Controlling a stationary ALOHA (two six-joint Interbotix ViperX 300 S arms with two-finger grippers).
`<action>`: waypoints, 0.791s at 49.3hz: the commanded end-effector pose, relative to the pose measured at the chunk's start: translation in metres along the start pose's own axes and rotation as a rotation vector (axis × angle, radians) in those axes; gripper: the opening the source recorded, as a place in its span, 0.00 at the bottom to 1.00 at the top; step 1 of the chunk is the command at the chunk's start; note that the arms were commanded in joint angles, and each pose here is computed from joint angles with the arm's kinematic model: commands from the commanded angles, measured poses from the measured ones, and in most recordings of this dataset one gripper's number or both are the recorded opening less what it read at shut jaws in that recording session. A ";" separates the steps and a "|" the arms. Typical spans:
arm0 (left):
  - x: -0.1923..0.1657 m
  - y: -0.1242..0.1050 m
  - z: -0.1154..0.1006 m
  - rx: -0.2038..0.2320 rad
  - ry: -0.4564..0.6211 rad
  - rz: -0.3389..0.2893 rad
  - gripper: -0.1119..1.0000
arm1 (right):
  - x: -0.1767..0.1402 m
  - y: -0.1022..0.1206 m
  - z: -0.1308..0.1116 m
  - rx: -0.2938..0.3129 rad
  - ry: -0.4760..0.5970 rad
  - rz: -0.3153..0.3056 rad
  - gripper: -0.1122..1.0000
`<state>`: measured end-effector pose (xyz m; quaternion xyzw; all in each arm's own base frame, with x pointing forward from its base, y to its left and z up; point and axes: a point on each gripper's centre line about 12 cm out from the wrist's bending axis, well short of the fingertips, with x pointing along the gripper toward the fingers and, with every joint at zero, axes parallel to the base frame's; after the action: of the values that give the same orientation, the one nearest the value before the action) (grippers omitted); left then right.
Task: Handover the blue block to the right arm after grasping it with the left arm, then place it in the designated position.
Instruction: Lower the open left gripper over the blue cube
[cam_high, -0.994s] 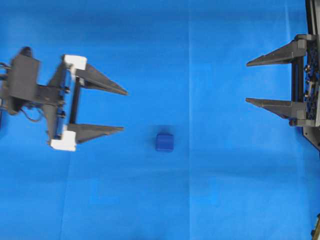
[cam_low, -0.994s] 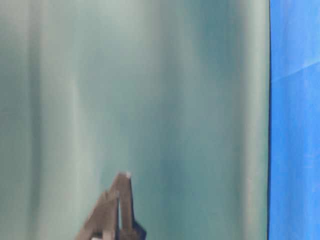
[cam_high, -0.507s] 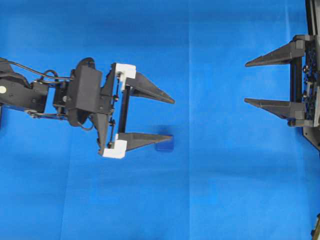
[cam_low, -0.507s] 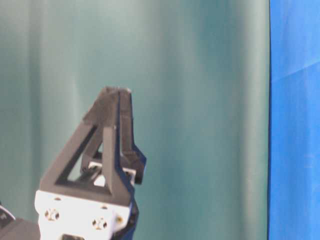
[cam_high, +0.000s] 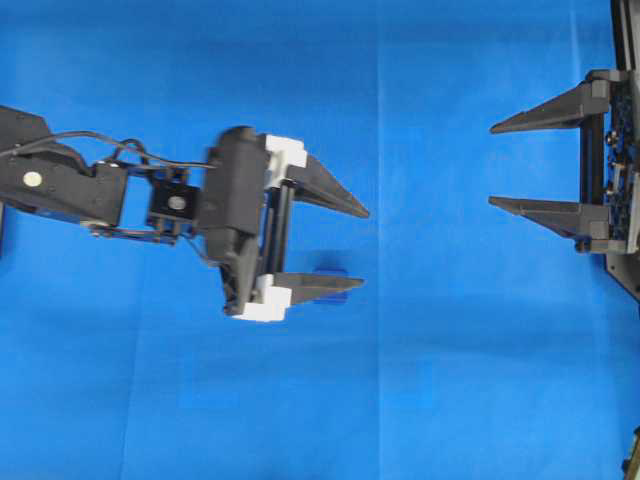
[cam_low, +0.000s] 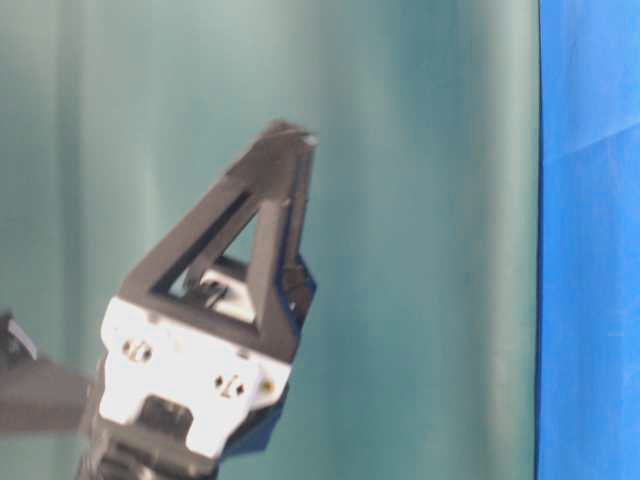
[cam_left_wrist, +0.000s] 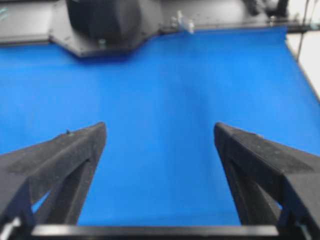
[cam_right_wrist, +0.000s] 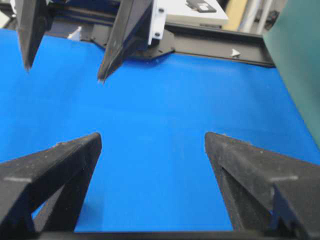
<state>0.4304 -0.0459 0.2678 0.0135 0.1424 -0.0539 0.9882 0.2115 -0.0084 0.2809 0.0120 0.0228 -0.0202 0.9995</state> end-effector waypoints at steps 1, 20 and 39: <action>0.005 0.000 0.015 -0.001 0.057 -0.001 0.92 | 0.002 0.000 0.012 0.003 -0.034 -0.003 0.97; 0.029 0.000 0.011 -0.007 0.505 0.002 0.92 | 0.003 0.000 0.011 0.000 -0.029 -0.001 0.97; 0.036 0.001 0.015 0.001 0.618 0.005 0.92 | 0.003 0.000 0.010 -0.001 -0.023 -0.001 0.97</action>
<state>0.4674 -0.0484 0.2525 0.0289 0.4569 -0.0437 0.8880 0.2120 -0.0085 0.2801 0.0112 0.0251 -0.0202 0.9994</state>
